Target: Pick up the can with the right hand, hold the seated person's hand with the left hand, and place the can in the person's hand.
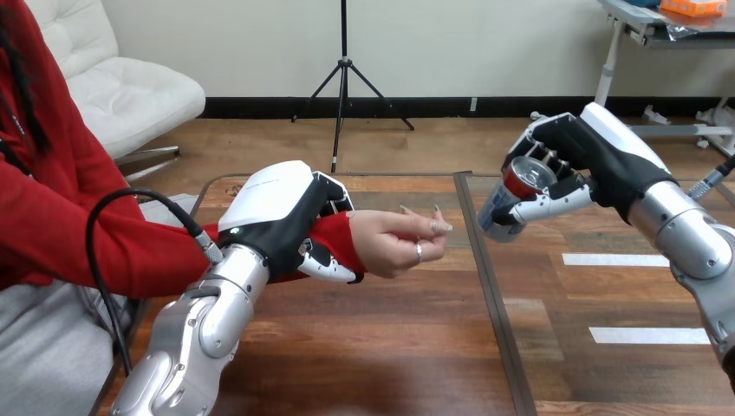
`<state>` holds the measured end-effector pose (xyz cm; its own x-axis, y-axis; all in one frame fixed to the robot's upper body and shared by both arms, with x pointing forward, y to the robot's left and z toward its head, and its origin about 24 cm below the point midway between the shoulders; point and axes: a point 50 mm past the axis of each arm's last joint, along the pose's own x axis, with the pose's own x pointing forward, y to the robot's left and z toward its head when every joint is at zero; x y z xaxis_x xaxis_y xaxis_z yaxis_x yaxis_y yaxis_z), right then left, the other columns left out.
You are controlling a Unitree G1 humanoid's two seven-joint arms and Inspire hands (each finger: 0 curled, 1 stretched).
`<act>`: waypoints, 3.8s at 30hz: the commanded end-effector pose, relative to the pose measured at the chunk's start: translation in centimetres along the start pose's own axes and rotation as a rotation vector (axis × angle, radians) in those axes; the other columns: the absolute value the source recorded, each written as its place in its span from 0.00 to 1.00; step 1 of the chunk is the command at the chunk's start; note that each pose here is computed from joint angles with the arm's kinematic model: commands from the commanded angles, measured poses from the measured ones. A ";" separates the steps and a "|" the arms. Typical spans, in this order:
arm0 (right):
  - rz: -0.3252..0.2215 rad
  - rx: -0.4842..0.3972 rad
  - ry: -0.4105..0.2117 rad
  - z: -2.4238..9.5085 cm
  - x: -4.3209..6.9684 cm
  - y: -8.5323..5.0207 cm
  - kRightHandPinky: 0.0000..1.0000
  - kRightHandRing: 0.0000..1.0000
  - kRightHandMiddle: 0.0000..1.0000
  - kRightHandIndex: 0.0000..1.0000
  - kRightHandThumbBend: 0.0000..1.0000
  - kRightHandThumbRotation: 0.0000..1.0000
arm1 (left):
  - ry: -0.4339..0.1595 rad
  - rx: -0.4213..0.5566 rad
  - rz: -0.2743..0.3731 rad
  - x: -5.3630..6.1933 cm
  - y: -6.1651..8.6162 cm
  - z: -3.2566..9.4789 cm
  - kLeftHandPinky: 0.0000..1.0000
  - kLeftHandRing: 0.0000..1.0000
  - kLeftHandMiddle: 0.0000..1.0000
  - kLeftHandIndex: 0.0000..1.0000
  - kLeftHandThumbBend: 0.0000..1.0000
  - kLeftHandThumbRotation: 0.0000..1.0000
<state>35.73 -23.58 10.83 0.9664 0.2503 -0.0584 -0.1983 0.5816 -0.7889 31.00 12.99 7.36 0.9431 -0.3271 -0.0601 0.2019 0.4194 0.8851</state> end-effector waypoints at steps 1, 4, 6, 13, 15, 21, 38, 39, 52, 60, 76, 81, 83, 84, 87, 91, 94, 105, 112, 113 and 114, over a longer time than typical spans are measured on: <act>-0.097 -0.012 -0.150 4.0 1.4 -2.8 0.34 0.36 0.43 0.47 0.72 0.00 | -0.137 -0.011 0.069 1.9 1.7 3.5 0.32 0.38 0.43 0.44 0.69 0.00; -0.096 -0.014 -0.151 4.2 1.4 -2.7 0.34 0.36 0.43 0.47 0.72 0.00 | -0.142 -0.017 0.067 1.9 1.6 3.6 0.32 0.38 0.43 0.44 0.69 0.00; -0.095 -0.012 -0.155 4.2 1.4 -2.7 0.34 0.37 0.43 0.47 0.72 0.00 | -0.143 -0.020 0.067 1.9 1.6 3.6 0.31 0.37 0.42 0.44 0.70 0.00; -0.090 -0.018 -0.157 4.7 1.6 -2.6 0.35 0.38 0.44 0.47 0.71 0.00 | -0.149 -0.016 0.059 2.1 1.5 3.8 0.31 0.37 0.43 0.44 0.69 0.00; -0.087 -0.015 -0.159 4.8 1.6 -2.6 0.35 0.38 0.44 0.47 0.71 0.00 | -0.148 -0.016 0.055 2.1 1.5 3.8 0.31 0.38 0.43 0.44 0.69 0.00; -0.082 -0.016 -0.155 5.2 1.7 -2.6 0.35 0.38 0.44 0.47 0.71 0.00 | -0.155 -0.017 0.060 2.2 1.4 3.9 0.31 0.37 0.43 0.44 0.70 0.00; -0.072 -0.029 -0.157 5.7 1.8 -2.4 0.33 0.37 0.43 0.47 0.71 0.00 | -0.136 -0.021 0.036 2.1 1.2 3.8 0.28 0.33 0.39 0.37 0.69 0.00; -0.072 -0.029 -0.157 5.8 1.8 -2.4 0.33 0.37 0.43 0.47 0.71 0.00 | -0.136 -0.021 0.035 2.1 1.2 3.8 0.28 0.33 0.38 0.37 0.69 0.00; -0.070 -0.026 -0.165 6.0 1.9 -2.2 0.33 0.37 0.43 0.47 0.71 0.00 | -0.135 -0.019 0.029 2.0 1.1 3.7 0.27 0.32 0.37 0.35 0.69 0.00; -0.070 -0.020 -0.174 6.2 2.0 -2.1 0.33 0.37 0.43 0.47 0.71 0.00 | -0.138 -0.024 0.029 2.0 1.1 3.7 0.26 0.31 0.37 0.35 0.70 0.00; -0.072 -0.011 -0.203 6.6 2.1 -1.8 0.34 0.37 0.43 0.47 0.71 0.00 | -0.140 -0.025 0.032 1.9 1.1 3.7 0.25 0.30 0.36 0.35 0.70 0.00; -0.071 -0.013 -0.210 6.6 2.2 -1.7 0.34 0.37 0.43 0.46 0.72 0.00 | -0.139 -0.027 0.031 1.9 1.1 3.7 0.25 0.30 0.36 0.35 0.70 0.00; -0.069 -0.011 -0.213 6.7 2.2 -1.7 0.34 0.37 0.43 0.46 0.72 0.00 | -0.140 -0.028 0.030 1.9 1.1 3.7 0.25 0.30 0.37 0.35 0.70 0.00; -0.068 -0.010 -0.213 6.7 2.3 -1.7 0.34 0.37 0.43 0.46 0.72 0.00 | -0.140 -0.028 0.030 1.9 1.1 3.7 0.25 0.30 0.37 0.35 0.70 0.00; -0.064 -0.002 -0.221 6.8 2.3 -1.6 0.34 0.37 0.43 0.46 0.72 0.00 | -0.137 -0.028 0.032 1.9 1.1 3.7 0.26 0.31 0.37 0.36 0.70 0.00; -0.061 -0.007 -0.217 7.0 2.4 -1.4 0.34 0.38 0.43 0.46 0.72 0.00 | -0.139 -0.029 0.033 1.9 1.2 3.7 0.26 0.31 0.37 0.36 0.70 0.00; -0.058 -0.003 -0.223 7.1 2.4 -1.4 0.34 0.38 0.43 0.46 0.72 0.00 | -0.141 -0.029 0.034 1.9 1.2 3.8 0.26 0.31 0.37 0.36 0.70 0.00; -0.054 -0.002 -0.245 7.7 2.5 -1.0 0.31 0.35 0.42 0.46 0.73 0.00 | -0.146 -0.036 0.035 2.0 1.3 3.8 0.27 0.32 0.38 0.37 0.69 0.00; -0.046 -0.010 -0.245 8.0 2.6 -0.9 0.30 0.34 0.41 0.45 0.73 0.00 | -0.144 -0.037 0.034 2.0 1.4 3.9 0.28 0.33 0.38 0.37 0.69 0.00; -0.046 -0.010 -0.247 8.0 2.6 -0.9 0.30 0.34 0.41 0.45 0.73 0.00 | -0.145 -0.037 0.035 2.0 1.4 3.9 0.28 0.33 0.38 0.37 0.69 0.00; -0.046 -0.009 -0.249 8.0 2.7 -0.9 0.30 0.34 0.41 0.45 0.73 0.00 | -0.145 -0.035 0.036 2.0 1.4 3.9 0.28 0.33 0.38 0.37 0.69 0.00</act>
<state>36.09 -18.92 11.35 0.9341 0.3559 -0.0296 -0.2486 0.5884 -0.7694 31.21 12.46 6.80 0.9329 -0.3472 -0.0953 0.2412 0.4062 0.8814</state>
